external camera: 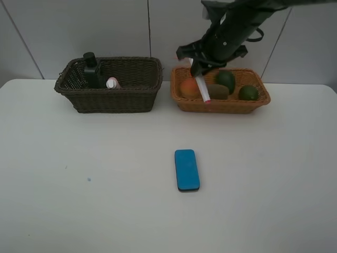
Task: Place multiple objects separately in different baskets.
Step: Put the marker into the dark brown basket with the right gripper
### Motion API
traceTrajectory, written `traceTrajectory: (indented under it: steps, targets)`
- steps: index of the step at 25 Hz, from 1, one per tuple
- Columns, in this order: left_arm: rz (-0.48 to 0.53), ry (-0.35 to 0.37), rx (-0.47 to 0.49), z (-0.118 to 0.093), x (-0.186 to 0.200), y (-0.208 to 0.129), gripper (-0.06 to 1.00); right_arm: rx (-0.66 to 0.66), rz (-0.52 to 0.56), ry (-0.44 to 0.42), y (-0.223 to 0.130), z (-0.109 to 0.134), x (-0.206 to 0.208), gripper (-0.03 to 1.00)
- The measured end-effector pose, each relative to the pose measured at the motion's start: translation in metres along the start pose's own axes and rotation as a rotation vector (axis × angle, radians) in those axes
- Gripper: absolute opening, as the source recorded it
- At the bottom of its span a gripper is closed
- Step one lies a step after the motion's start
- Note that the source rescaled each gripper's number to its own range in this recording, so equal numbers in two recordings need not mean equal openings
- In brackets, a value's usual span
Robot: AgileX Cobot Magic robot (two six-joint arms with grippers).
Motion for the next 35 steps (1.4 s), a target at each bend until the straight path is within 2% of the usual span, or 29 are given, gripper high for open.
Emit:
traceTrajectory:
  steps: [3,9,17,20,23,25,28,29,31,35]
  targets:
    - [0.0,0.0,0.0,0.0,0.0,0.0,0.94,-0.037,-0.102,0.085,0.041,0.024,-0.002,0.01]
    - [0.0,0.0,0.0,0.0,0.0,0.0,0.94,-0.023,-0.278,0.197,0.077,0.072,-0.023,0.01]
    - [0.0,0.0,0.0,0.0,0.0,0.0,0.94,-0.011,-0.53,0.303,0.095,0.114,-0.048,0.01]
    - [0.0,0.0,0.0,0.0,0.0,0.0,0.94,-0.003,-0.578,0.33,0.094,0.126,-0.056,0.01]
    - [0.0,0.0,0.0,0.0,0.0,0.0,0.94,0.0,-0.576,0.329,0.088,0.128,-0.07,0.03]
    - [0.0,0.0,0.0,0.0,0.0,0.0,0.94,0.0,-0.561,0.322,0.083,0.126,-0.08,0.18]
    - [0.0,0.0,0.0,0.0,0.0,0.0,0.94,0.006,-0.552,0.316,0.08,0.125,-0.086,0.71]
    - [0.0,0.0,0.0,0.0,0.0,0.0,0.94,0.015,-0.555,0.313,0.08,0.125,-0.088,0.81]
    - [0.0,0.0,0.0,0.0,0.0,0.0,0.94,0.041,-0.549,0.302,0.077,0.124,-0.09,0.93]
    - [0.0,0.0,0.0,0.0,0.0,0.0,0.94,0.071,-0.471,0.272,0.066,0.122,-0.094,0.99]
Point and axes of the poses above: a point on each arm's last joint axis where the gripper is mounted, x pointing back along that axis away from the gripper, z along the wrist's bending axis when the last joint is at zero, y = z × x, the point moved 9 cm from there along -x, pointing out along that axis toward the gripper, and after that the axes turned 14 degrees about -x, right-handed, at the moved point
